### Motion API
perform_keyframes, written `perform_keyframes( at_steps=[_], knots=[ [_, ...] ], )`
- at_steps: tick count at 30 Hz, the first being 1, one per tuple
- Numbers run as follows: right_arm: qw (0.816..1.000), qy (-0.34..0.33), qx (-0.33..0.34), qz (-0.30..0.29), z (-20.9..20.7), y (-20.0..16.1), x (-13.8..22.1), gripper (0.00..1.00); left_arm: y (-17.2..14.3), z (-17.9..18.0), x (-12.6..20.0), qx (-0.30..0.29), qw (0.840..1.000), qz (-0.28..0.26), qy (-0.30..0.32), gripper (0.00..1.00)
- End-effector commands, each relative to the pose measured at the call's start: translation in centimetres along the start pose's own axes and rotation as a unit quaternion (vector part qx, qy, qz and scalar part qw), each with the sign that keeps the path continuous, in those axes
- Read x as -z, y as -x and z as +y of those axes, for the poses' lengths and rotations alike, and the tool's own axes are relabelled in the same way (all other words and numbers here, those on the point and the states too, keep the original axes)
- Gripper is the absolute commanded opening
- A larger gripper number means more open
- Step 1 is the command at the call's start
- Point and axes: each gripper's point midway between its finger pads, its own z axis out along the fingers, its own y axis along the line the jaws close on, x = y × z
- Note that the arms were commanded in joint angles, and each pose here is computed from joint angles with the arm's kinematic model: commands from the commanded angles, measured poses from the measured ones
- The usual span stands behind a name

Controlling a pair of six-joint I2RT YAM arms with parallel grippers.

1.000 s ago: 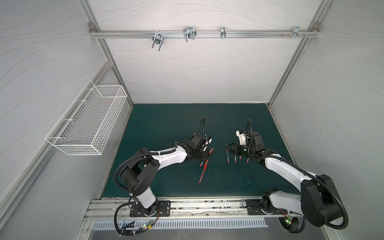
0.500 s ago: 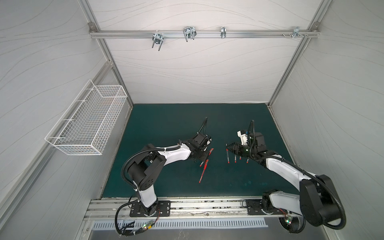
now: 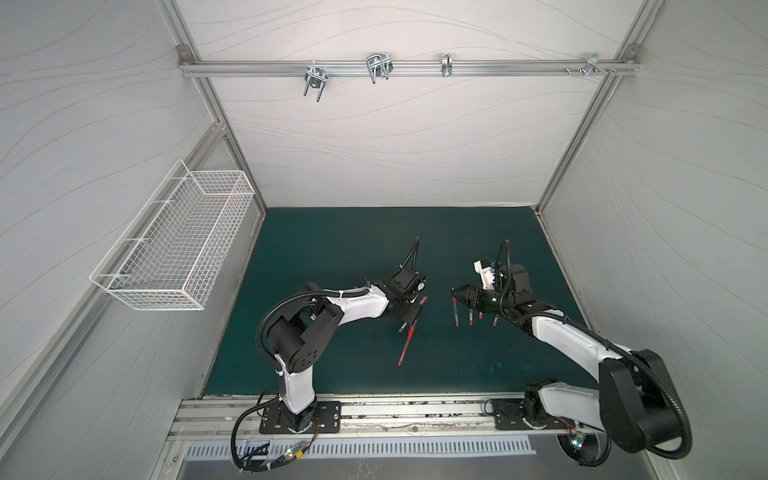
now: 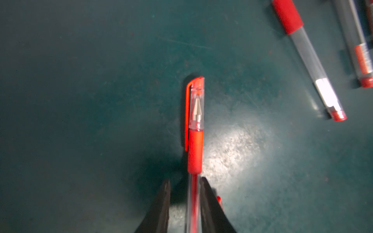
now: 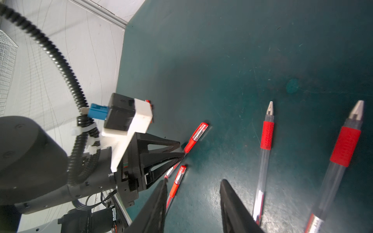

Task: Remove pen caps from pens
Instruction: Pick up the pen from the center of the table.

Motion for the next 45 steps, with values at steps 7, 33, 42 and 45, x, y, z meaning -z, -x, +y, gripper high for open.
perform_keyframes(
  at_steps=[7, 33, 42, 45],
  knots=[
    [1.000, 0.005, 0.000, 0.002, -0.2, 0.0, -0.2, 0.45, 1.5, -0.1, -0.5, -0.013, 1.000, -0.008, 0.017, 0.26],
    [0.998, 0.039, 0.040, -0.025, 1.2, 0.5, 0.4, 0.45, 3.3, 1.2, 2.4, 0.038, 0.996, -0.078, 0.032, 0.01],
    [0.979, 0.128, 0.158, 0.001, 6.8, -2.2, -0.6, 0.45, 4.8, 2.3, 9.3, 0.143, 0.959, -0.239, -0.045, 0.00],
    [0.970, 0.147, 0.191, 0.021, 8.6, -3.6, -1.1, 0.46, 4.8, 1.8, 11.4, 0.156, 0.946, -0.275, -0.075, 0.00]
  ],
)
